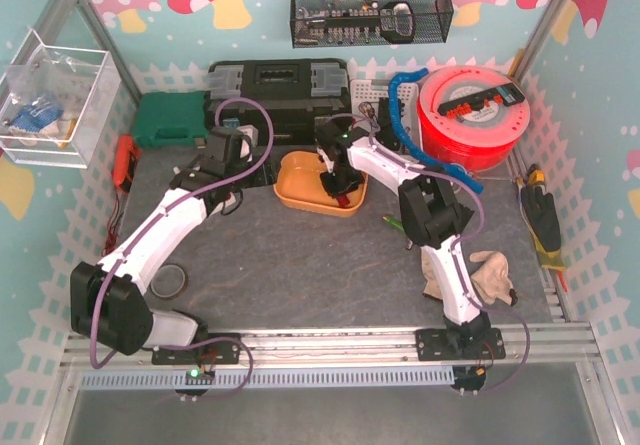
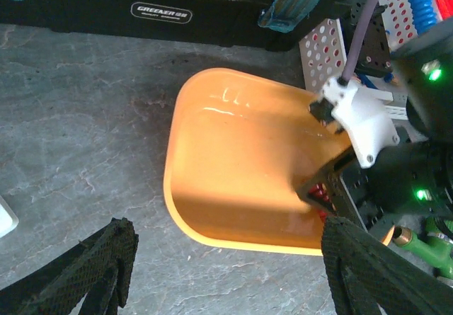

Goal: Install the large spring

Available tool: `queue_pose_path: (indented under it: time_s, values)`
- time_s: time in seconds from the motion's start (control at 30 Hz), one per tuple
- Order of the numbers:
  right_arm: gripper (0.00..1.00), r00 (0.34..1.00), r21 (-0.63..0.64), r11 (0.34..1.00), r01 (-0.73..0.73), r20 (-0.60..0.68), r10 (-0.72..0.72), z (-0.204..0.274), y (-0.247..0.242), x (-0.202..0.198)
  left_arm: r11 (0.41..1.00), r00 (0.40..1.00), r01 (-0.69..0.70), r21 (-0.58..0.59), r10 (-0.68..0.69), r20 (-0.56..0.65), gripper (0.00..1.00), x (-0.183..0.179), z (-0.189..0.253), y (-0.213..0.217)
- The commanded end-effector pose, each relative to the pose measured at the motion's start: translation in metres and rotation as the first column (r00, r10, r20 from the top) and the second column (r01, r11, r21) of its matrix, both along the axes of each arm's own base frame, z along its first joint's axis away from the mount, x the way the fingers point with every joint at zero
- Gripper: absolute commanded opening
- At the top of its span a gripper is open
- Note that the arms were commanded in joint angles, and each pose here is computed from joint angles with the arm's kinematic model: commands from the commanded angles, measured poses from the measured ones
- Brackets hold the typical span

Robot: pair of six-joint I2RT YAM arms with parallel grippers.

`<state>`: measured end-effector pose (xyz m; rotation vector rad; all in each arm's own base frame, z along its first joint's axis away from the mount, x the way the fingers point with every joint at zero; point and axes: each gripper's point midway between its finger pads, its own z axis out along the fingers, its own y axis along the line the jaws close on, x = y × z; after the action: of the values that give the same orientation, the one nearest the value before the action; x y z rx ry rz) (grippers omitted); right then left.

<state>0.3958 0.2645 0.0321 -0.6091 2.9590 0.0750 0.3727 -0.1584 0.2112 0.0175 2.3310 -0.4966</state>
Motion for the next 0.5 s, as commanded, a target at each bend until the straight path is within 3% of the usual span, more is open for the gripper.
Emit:
queue_pose_path:
  time_s: [0.0, 0.37, 0.47]
  values:
    - [0.23, 0.991, 0.035, 0.999, -0.034, 0.133, 0.029, 0.013, 0.018, 0.046, 1.0, 1.0, -0.009, -0.025, 0.009, 0.008, 0.73, 0.005, 0.009, -0.002]
    - [0.31, 0.99, 0.061, 0.998, -0.036, 0.136, 0.027, 0.003, 0.024, 0.067, 0.999, 1.0, -0.007, -0.033, 0.007, 0.003, 0.73, 0.004, 0.009, -0.003]
    - [0.38, 0.992, 0.053, 0.998, -0.033, 0.122, 0.027, -0.002, 0.023, 0.065, 0.999, 1.0, -0.006, -0.033, 0.006, 0.002, 0.73, 0.005, 0.009, -0.004]
